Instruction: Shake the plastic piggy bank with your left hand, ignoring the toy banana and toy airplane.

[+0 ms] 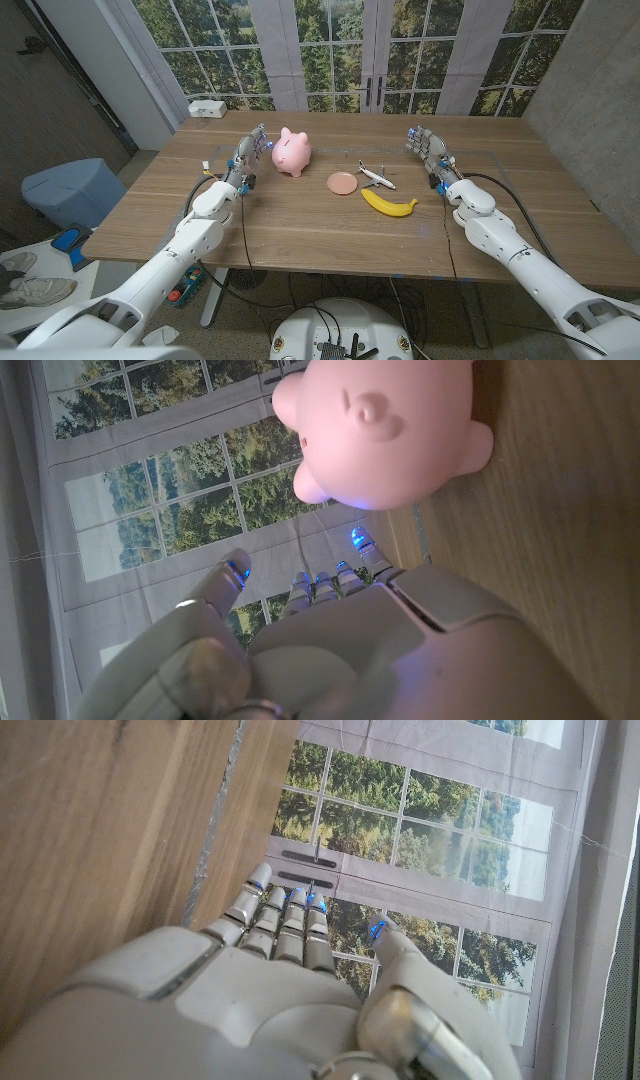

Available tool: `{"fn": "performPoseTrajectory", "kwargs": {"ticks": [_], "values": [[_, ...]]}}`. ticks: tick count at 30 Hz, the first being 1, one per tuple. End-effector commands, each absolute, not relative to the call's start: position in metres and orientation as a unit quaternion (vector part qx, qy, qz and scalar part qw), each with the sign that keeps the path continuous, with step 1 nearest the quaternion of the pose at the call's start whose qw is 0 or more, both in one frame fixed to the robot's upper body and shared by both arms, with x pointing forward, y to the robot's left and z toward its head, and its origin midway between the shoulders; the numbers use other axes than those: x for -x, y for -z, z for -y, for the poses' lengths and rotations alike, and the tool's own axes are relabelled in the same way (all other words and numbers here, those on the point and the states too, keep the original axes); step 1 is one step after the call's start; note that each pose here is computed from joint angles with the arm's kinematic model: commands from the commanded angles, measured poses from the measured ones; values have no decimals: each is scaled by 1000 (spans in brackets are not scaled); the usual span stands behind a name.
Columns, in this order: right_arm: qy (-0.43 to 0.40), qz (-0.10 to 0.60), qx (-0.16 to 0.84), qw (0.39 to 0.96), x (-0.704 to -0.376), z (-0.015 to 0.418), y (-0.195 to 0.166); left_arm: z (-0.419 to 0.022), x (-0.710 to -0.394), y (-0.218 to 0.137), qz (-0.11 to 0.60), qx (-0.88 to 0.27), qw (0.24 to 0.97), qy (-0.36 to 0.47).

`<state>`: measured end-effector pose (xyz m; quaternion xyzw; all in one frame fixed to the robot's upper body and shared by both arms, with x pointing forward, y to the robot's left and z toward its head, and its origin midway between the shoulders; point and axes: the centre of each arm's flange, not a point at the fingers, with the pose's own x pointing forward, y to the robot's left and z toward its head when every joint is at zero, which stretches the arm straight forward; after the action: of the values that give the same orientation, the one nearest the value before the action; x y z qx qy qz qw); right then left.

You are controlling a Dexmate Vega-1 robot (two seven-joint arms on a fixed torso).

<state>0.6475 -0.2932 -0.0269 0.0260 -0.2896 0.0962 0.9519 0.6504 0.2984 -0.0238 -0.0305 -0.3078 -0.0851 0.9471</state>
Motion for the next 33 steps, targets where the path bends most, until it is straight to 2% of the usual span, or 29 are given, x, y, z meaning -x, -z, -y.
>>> {"fn": "performPoseTrajectory", "kwargs": {"ticks": [1, 17, 33], "values": [[-65, 275, -50, 958, -642, 312, 38, -301, -635, 27, 332, 37, 941, 43], [-24, 299, -66, 952, -627, 342, 44, -282, -617, 21, 351, -35, 934, -57], [-18, 308, -61, 949, -605, 354, 47, -272, -595, -8, 331, -152, 924, -117]]}}
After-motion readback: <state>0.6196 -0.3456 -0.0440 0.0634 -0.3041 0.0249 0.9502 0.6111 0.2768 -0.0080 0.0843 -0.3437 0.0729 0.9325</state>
